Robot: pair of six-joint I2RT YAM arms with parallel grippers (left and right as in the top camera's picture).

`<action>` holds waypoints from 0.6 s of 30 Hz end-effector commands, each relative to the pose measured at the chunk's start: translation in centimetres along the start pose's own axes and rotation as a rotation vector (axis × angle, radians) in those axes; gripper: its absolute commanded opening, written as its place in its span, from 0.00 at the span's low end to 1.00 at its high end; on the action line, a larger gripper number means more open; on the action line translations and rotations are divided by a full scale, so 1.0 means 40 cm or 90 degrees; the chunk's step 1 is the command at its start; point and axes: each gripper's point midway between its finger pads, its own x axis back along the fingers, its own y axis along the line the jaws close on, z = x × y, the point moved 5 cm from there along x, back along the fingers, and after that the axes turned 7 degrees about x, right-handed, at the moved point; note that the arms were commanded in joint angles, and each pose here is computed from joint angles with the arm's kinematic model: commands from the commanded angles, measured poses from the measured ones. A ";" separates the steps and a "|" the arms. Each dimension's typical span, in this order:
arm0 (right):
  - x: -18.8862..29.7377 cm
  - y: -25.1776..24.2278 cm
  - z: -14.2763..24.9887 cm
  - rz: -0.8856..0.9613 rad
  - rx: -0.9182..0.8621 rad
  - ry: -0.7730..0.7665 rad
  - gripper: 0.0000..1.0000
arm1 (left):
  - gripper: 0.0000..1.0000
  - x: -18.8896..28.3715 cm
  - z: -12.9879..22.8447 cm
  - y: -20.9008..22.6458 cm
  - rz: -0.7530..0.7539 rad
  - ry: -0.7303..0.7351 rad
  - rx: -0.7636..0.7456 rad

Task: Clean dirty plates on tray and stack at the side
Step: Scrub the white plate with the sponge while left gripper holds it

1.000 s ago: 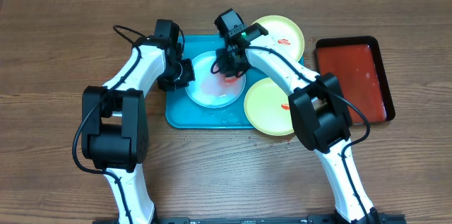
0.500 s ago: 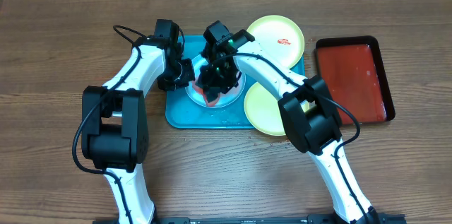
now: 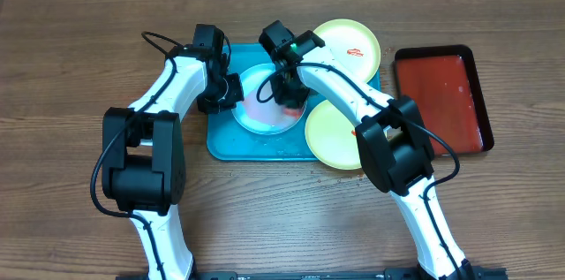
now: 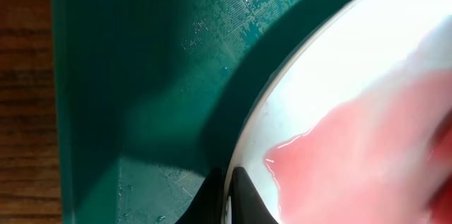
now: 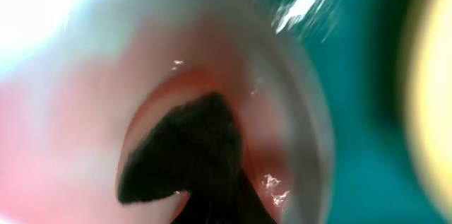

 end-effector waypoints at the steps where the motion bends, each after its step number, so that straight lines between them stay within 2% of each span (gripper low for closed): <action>1: -0.046 -0.047 -0.028 0.081 -0.009 -0.043 0.04 | 0.04 -0.068 0.045 0.038 -0.049 0.052 0.002; 3: -0.060 -0.011 -0.040 0.028 -0.006 -0.056 0.04 | 0.04 -0.068 0.045 0.038 -0.049 0.052 0.002; 9: -0.067 0.153 -0.031 -0.276 0.021 -0.024 0.04 | 0.04 -0.068 0.045 0.039 -0.049 0.052 0.002; 12: -0.057 0.192 -0.008 -0.336 0.033 0.006 0.04 | 0.04 -0.068 0.045 0.038 -0.049 0.052 0.002; 18: -0.053 0.175 0.056 -0.329 0.016 0.099 0.04 | 0.04 -0.068 0.045 0.039 -0.049 0.052 0.002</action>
